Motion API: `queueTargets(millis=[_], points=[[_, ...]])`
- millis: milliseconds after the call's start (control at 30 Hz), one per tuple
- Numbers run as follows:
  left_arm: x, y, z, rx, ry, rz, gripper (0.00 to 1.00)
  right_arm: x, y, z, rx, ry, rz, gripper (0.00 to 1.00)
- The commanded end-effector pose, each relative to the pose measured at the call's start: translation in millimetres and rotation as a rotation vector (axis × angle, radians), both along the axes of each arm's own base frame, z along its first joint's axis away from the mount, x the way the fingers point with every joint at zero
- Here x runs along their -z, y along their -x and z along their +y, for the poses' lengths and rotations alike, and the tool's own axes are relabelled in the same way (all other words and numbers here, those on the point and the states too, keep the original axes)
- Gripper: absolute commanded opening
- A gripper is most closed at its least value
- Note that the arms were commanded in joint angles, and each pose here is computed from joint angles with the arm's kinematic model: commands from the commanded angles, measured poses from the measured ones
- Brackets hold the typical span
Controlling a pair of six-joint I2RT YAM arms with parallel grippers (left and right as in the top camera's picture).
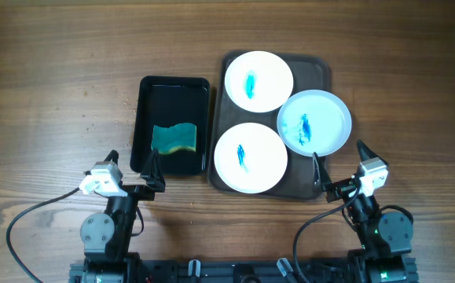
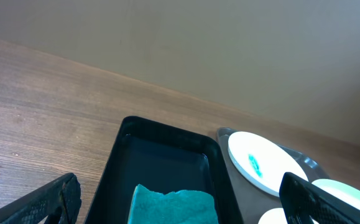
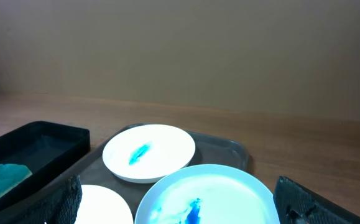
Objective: Clean dirty plates on tray and stack at the side
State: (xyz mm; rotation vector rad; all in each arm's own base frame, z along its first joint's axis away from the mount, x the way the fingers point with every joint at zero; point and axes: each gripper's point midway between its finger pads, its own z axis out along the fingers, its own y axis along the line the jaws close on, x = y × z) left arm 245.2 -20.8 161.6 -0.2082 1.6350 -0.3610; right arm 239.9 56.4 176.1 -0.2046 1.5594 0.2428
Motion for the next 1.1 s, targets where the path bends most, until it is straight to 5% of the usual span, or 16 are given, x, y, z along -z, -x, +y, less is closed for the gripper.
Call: queueTargets(millis=[0, 1067], points=[[4.0, 0.2, -4.3, 0.023, -0.012, 0.004, 1.00, -0.5, -1.0, -3.3, 0.018, -0.001, -0.003, 1.00], [5.0, -0.6, 3.9, -0.024, -0.023, 0.007, 1.00, -0.5, -1.0, -3.3, 0.018, -0.004, -0.002, 1.00]])
